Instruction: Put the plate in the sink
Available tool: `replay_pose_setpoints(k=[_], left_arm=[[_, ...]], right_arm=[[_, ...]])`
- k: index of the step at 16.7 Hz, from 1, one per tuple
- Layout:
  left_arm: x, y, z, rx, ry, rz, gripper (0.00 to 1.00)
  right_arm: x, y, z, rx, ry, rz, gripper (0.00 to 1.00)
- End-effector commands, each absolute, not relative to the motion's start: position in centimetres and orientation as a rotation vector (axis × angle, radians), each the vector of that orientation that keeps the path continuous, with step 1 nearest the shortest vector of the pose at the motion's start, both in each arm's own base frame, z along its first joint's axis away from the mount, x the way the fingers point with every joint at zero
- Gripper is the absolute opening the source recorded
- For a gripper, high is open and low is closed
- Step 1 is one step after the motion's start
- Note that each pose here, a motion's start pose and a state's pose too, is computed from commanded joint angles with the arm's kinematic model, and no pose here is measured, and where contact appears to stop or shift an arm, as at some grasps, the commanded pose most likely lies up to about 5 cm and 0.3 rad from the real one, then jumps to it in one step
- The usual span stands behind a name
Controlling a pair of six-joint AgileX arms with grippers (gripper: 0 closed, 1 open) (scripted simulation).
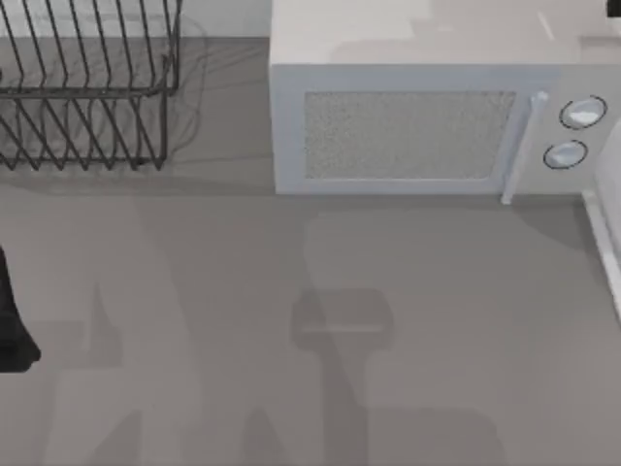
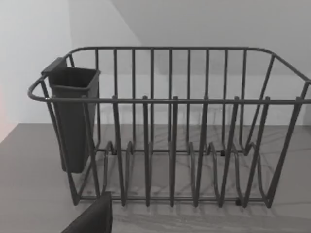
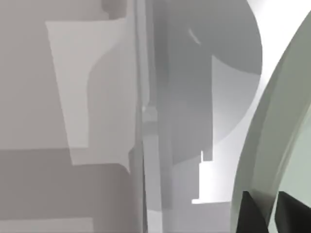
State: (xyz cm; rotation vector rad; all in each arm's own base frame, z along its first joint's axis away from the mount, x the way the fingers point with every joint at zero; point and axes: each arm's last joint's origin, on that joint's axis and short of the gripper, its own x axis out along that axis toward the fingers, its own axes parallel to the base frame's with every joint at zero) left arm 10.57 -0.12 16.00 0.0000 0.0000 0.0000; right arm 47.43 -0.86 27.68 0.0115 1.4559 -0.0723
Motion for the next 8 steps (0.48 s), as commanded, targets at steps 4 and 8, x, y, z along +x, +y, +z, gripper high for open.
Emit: replay_pose_setpoints(k=[4, 8], left_arm=[[10.6, -0.1, 16.0, 0.000, 0.000, 0.000, 1.00], [10.6, -0.1, 16.0, 0.000, 0.000, 0.000, 1.00]], right_arm=[[49.3, -3.2, 22.2, 0.007, 1.555, -0.013, 0.00], [49.4, -3.3, 21.7, 0.008, 1.568, -0.008, 0.00]])
